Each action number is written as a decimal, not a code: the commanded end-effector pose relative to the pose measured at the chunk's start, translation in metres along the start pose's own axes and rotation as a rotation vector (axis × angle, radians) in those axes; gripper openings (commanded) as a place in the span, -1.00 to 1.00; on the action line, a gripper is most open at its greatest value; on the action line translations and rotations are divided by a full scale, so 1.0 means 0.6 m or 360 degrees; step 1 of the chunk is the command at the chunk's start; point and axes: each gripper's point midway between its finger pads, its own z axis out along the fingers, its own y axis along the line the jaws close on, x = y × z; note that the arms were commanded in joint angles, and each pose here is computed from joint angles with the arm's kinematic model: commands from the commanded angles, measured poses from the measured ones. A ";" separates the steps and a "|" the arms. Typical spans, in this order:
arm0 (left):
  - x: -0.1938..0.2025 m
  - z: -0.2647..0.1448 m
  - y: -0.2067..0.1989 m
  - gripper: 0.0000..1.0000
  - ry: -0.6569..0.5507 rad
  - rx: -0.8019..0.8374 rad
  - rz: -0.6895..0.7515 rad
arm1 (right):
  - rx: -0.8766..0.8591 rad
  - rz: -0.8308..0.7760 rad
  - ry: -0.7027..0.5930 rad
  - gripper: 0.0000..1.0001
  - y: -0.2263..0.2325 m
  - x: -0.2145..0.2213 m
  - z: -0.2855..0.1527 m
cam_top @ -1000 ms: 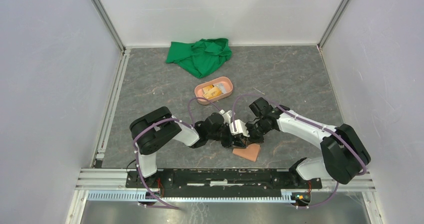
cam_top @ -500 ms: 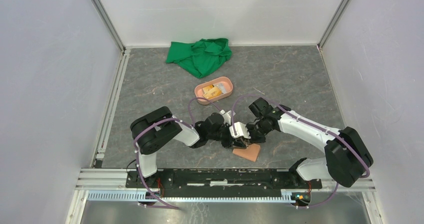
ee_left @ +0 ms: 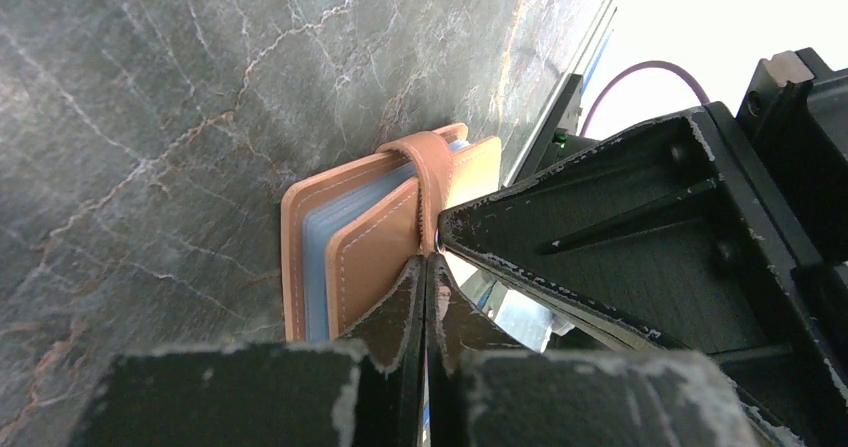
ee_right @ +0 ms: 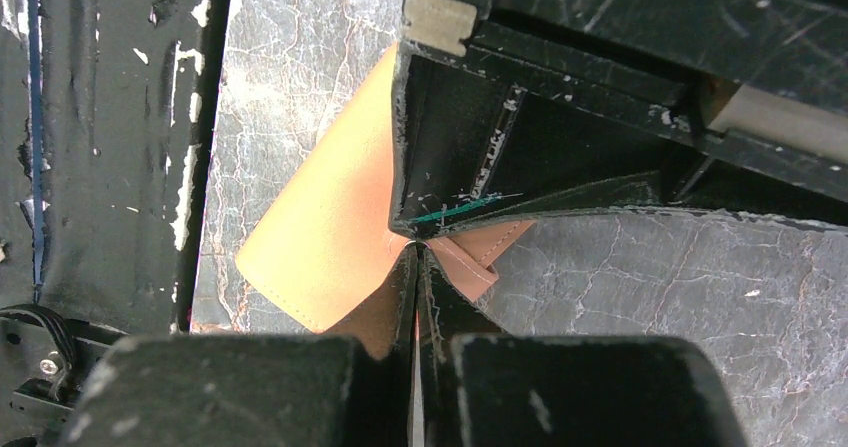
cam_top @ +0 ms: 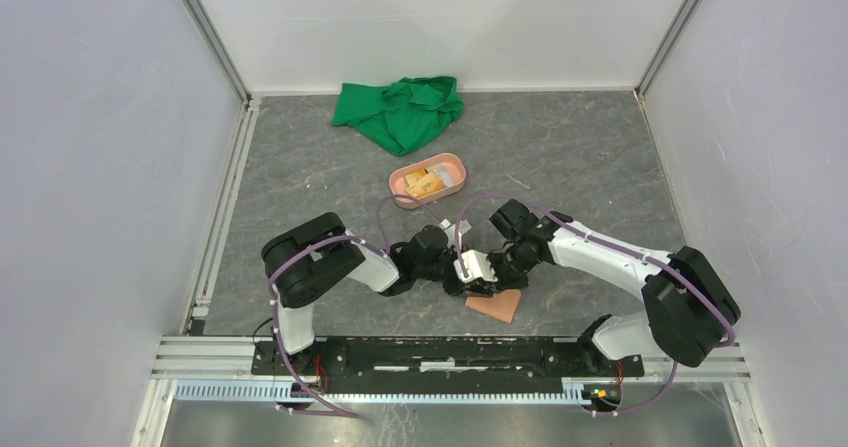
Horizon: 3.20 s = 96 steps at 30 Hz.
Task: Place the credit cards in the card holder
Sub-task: Reset both arms
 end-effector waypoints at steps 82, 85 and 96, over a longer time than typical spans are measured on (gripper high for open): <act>-0.200 -0.514 -0.349 0.99 -0.1175 -0.0314 0.1157 | 0.2052 0.1100 -0.1068 0.96 -0.130 0.033 -0.603; -0.228 -0.527 -0.364 0.99 -0.1153 -0.0172 0.1085 | 0.2109 0.1122 -0.1106 0.96 -0.125 0.020 -0.627; -0.241 -0.565 -0.359 0.99 -0.1217 -0.0159 0.1025 | 0.2260 0.1062 -0.1157 0.96 -0.104 -0.016 -0.680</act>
